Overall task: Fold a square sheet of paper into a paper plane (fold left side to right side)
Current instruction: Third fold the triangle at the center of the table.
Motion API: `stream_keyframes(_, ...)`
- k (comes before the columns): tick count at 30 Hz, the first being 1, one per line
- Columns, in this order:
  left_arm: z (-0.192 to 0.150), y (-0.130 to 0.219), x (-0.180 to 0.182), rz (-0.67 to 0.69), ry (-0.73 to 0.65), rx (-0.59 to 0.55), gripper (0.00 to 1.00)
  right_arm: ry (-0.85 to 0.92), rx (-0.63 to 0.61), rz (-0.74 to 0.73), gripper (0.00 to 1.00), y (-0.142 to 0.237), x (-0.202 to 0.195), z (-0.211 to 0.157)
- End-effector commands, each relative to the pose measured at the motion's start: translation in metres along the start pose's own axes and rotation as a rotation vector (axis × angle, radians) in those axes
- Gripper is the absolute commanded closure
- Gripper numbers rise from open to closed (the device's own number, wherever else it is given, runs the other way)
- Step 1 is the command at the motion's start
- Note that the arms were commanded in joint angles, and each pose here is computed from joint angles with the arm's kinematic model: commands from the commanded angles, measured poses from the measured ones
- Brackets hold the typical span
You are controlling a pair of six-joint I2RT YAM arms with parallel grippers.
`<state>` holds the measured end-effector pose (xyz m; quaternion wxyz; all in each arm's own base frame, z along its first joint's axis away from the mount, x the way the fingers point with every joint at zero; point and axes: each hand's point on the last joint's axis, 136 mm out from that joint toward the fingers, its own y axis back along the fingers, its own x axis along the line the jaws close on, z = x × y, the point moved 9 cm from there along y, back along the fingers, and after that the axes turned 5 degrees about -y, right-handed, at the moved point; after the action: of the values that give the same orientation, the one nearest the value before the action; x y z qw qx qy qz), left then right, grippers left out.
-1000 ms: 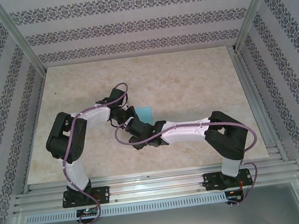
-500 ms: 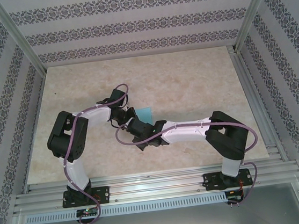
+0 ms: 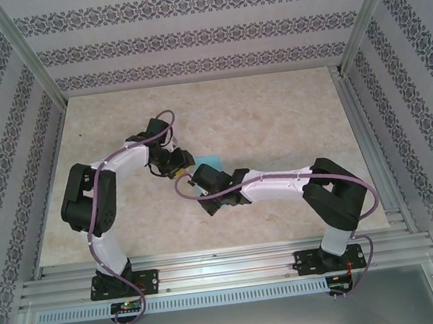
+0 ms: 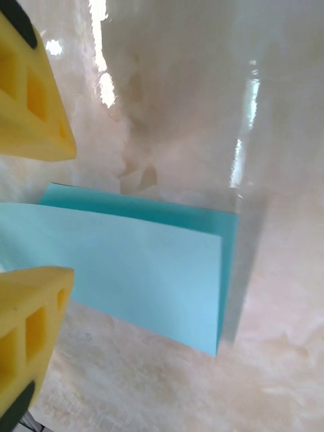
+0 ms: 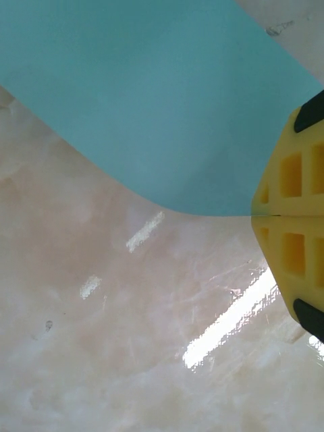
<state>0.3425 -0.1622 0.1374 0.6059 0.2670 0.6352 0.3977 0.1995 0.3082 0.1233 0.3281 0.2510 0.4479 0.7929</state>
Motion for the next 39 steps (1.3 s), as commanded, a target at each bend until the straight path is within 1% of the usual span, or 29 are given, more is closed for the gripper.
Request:
stream_keyframes(1, 0.012, 0.010, -0.017, -0.074, -0.102, 0.014, 0.65, -0.013, -0.037, 0.056, 1.00, 0.010, 0.000, 0.004)
stream_keyframes(3, 0.020, 0.001, -0.027, -0.128, -0.137, 0.040, 0.70, -0.026, -0.037, 0.064, 1.00, 0.009, -0.002, 0.003)
stream_keyframes(7, 0.031, -0.025, -0.041, -0.164, -0.188, 0.092, 0.80, -0.043, -0.036, 0.071, 1.00, 0.009, -0.005, 0.003)
stream_keyframes(12, 0.035, -0.053, -0.049, -0.176, -0.215, 0.138, 0.85, -0.059, -0.038, 0.078, 1.00, 0.010, -0.008, 0.005)
stream_keyframes(15, 0.033, -0.067, -0.046, -0.151, -0.222, 0.168, 0.86, -0.071, -0.035, 0.086, 1.00, 0.009, -0.011, 0.006)
stream_keyframes(18, 0.030, -0.078, -0.039, -0.092, -0.233, 0.189, 0.87, -0.083, -0.036, 0.084, 1.00, 0.011, -0.016, 0.008)
stream_keyframes(26, 0.024, -0.097, -0.022, 0.018, -0.254, 0.225, 0.88, -0.119, -0.024, 0.060, 1.00, 0.013, -0.036, 0.013)
stream_keyframes(39, 0.021, -0.106, -0.021, 0.047, -0.270, 0.239, 0.89, -0.184, 0.027, 0.007, 1.00, -0.001, -0.059, 0.018)
